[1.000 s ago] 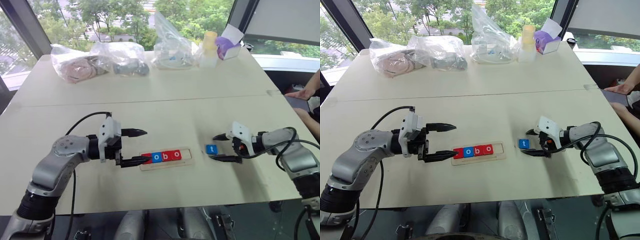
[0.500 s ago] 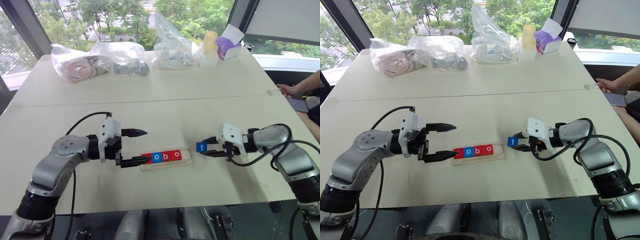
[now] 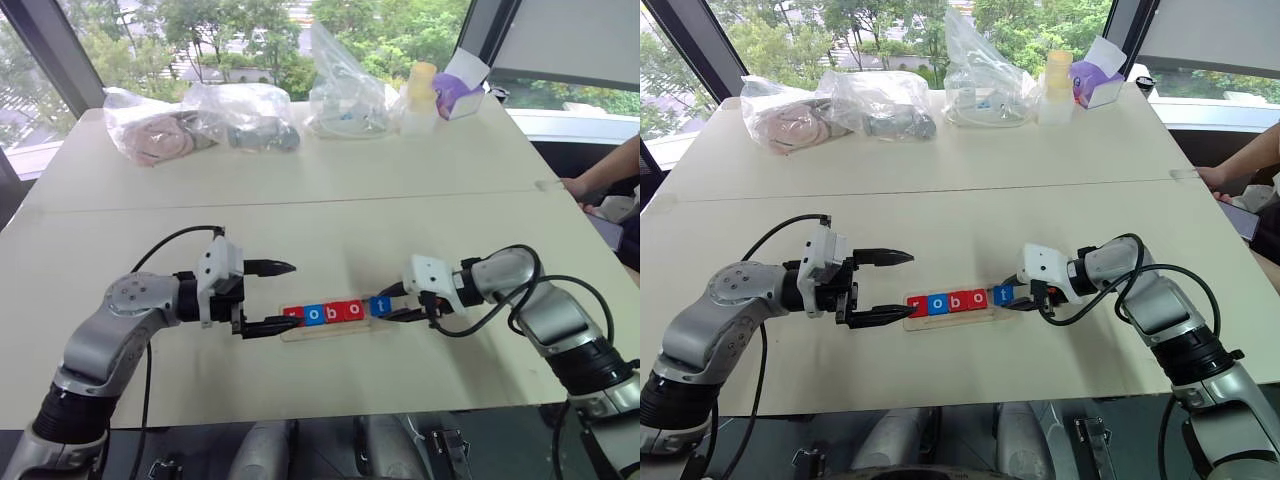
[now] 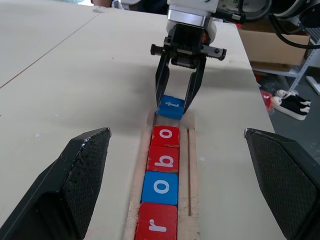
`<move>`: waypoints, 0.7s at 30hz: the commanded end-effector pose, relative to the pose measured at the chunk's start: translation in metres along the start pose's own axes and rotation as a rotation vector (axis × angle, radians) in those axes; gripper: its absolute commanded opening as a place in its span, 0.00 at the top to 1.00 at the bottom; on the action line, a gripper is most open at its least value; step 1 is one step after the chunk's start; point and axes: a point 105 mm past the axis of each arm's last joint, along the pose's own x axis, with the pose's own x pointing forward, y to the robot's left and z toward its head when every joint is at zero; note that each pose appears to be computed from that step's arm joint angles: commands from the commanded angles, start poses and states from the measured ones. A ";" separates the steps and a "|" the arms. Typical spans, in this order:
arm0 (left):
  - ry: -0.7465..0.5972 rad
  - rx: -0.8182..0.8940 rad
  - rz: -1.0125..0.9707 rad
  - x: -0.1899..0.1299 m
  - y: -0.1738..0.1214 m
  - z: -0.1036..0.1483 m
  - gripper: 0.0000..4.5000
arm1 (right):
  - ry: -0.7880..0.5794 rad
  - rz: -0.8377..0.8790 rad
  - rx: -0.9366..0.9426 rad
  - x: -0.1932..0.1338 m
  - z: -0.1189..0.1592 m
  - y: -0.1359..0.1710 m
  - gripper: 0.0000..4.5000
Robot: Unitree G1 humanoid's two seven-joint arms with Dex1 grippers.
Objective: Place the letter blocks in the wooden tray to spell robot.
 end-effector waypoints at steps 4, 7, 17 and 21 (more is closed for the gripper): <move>-0.008 0.031 0.003 -0.002 -0.003 0.009 0.00 | -0.007 0.006 -0.053 0.003 0.008 -0.004 0.75; -0.008 0.029 0.004 -0.002 -0.003 0.009 0.00 | -0.010 0.006 -0.055 0.005 0.009 -0.005 0.75; -0.008 0.025 0.015 -0.002 -0.003 0.008 0.00 | -0.008 0.016 -0.063 0.008 0.009 -0.005 0.75; -0.008 0.026 0.018 -0.002 -0.003 0.008 0.00 | -0.010 0.022 -0.067 0.010 0.010 -0.004 0.75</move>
